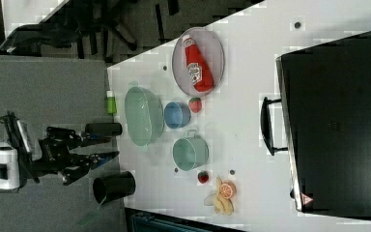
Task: Flap open oven.
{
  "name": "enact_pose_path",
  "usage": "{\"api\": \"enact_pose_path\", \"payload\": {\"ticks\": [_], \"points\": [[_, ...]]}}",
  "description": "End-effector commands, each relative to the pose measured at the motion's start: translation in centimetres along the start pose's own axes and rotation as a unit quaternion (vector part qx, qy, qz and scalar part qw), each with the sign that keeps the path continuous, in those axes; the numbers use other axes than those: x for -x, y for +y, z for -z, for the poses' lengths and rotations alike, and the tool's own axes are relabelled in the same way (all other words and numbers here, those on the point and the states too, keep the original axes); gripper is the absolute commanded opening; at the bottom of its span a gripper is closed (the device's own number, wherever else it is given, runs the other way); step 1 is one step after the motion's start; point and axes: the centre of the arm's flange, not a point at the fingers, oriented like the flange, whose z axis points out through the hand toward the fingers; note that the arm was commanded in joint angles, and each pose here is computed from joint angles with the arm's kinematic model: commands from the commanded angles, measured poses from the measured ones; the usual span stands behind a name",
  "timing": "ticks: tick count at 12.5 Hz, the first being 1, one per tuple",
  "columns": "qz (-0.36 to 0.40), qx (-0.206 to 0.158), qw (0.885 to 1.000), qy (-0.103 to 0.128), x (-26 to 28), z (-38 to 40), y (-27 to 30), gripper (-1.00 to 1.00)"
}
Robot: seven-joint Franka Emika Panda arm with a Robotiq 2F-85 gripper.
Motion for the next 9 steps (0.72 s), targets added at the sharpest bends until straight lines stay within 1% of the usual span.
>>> {"api": "enact_pose_path", "payload": {"ticks": [1,4,6,7,9], "points": [[-0.023,0.006,1.0,-0.008,-0.4,-0.9,0.2,-0.65],[-0.016,0.024,0.999,-0.018,-1.4,-2.9,1.3,-0.65],[0.043,0.03,0.998,-0.033,-2.6,-4.4,2.7,-0.65],[0.081,0.029,0.996,-0.039,-3.4,-5.0,3.6,-0.65],[0.155,0.022,0.986,-0.049,-5.4,-6.5,5.8,-0.65]]}}
